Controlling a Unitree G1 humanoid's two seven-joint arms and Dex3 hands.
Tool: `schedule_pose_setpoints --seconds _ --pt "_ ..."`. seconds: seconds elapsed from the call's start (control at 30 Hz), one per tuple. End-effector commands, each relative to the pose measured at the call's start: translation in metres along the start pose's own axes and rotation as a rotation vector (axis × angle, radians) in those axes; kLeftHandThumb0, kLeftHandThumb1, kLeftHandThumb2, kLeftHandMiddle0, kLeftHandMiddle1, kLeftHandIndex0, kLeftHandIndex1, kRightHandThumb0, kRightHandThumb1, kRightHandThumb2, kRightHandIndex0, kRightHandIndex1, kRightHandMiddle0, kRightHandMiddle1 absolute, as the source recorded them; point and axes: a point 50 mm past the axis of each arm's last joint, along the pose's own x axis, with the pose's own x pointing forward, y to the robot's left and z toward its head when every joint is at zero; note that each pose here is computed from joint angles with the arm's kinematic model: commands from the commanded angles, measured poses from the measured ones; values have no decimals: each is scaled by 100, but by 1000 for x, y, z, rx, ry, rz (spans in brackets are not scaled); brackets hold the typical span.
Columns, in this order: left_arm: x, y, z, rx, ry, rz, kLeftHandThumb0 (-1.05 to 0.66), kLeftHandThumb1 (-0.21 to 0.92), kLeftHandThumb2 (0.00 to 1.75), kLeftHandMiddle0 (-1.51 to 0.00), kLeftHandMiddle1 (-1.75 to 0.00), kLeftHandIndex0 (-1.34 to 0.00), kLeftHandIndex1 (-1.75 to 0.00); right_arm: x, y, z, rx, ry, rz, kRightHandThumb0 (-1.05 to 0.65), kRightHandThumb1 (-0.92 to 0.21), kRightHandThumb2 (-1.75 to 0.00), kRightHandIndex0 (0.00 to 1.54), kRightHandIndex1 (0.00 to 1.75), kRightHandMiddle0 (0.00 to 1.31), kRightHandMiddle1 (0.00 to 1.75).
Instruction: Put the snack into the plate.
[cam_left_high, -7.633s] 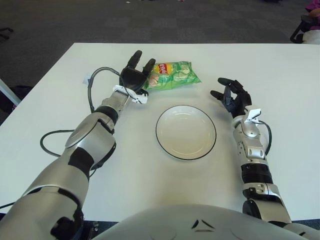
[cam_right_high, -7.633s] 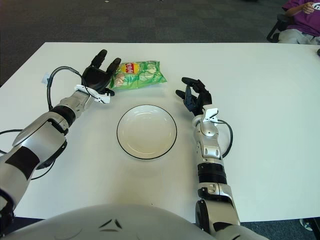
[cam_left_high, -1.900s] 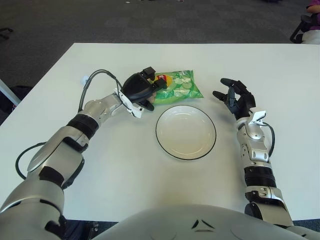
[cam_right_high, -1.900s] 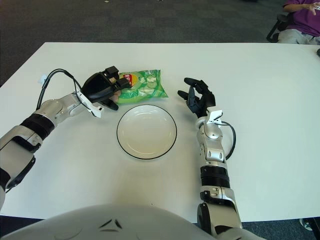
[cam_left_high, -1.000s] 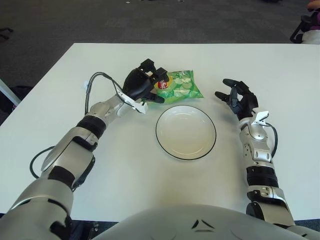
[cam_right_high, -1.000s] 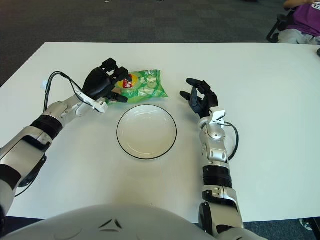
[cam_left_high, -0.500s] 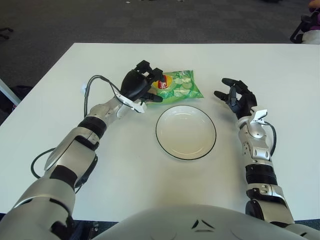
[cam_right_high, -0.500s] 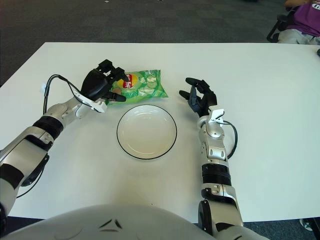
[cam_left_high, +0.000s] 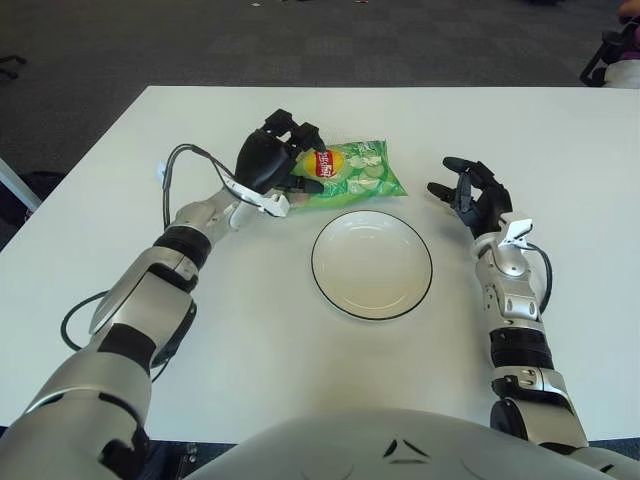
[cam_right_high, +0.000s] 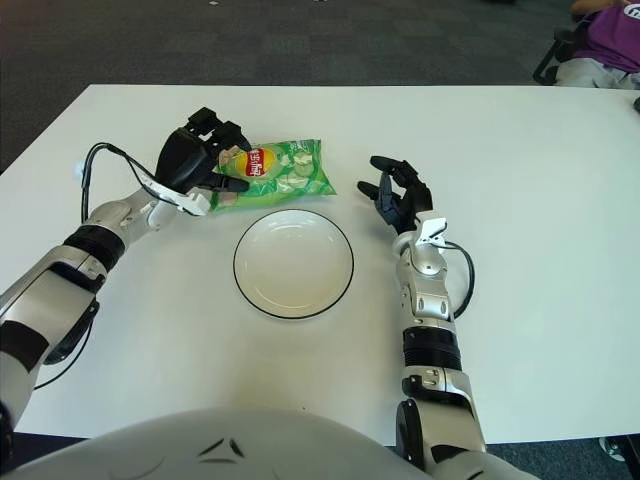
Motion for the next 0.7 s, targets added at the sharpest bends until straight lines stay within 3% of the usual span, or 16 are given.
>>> schedule_pose_setpoints --seconds 0.0,0.67 --pt "7 6 -2 2 -2 43 -36 92 25 -46 -110 -47 -144 4 3 5 13 -25 0 -38 -92 -74 98 0 45 62" --pt "9 9 -2 -31 -6 85 -36 92 27 -48 -97 -45 -147 4 5 6 13 -28 0 -38 -92 -74 98 0 45 62"
